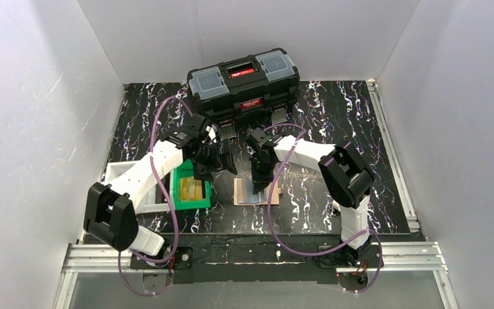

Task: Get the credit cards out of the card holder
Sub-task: Remove the credit card from the card holder.

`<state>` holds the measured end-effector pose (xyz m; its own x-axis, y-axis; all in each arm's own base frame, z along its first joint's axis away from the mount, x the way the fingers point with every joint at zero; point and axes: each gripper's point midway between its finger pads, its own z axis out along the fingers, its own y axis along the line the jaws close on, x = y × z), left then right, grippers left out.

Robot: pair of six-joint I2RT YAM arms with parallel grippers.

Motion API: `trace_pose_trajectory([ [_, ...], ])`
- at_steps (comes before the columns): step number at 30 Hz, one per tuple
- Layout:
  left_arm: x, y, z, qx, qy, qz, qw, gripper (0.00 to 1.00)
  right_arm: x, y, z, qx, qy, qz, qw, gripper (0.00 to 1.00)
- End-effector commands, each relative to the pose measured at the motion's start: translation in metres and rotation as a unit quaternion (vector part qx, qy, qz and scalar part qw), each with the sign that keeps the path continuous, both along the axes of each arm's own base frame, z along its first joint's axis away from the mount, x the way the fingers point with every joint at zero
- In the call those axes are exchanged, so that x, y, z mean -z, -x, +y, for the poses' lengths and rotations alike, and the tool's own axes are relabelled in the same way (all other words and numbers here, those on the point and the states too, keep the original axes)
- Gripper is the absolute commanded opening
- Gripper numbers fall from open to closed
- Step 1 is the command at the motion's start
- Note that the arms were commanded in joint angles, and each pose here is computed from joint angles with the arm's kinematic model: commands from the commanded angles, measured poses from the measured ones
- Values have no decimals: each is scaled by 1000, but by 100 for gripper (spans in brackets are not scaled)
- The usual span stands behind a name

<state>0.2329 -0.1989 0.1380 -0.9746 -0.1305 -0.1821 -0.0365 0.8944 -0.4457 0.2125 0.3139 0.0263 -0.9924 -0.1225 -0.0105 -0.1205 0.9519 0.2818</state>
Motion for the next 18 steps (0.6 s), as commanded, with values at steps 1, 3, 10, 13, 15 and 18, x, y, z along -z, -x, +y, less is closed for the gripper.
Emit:
trace_pose_trajectory([
  [1, 13, 8, -16, 9, 5, 24, 1000, 91, 22, 10, -11, 9, -23, 39, 999, 5],
  [3, 18, 9, -24, 13, 10, 33, 999, 86, 22, 11, -11, 16, -47, 53, 997, 3],
  [10, 37, 11, -51, 29, 21, 59, 998, 57, 20, 11, -13, 32, -94, 78, 992, 2],
  [13, 44, 11, -59, 35, 23, 67, 997, 49, 20, 11, -14, 33, -97, 80, 992, 1],
  [15, 48, 11, -64, 40, 23, 72, 996, 46, 19, 11, -14, 33, -98, 79, 991, 1],
  [18, 57, 13, -68, 47, 17, 81, 995, 43, 19, 11, -14, 33, -100, 80, 991, 1],
])
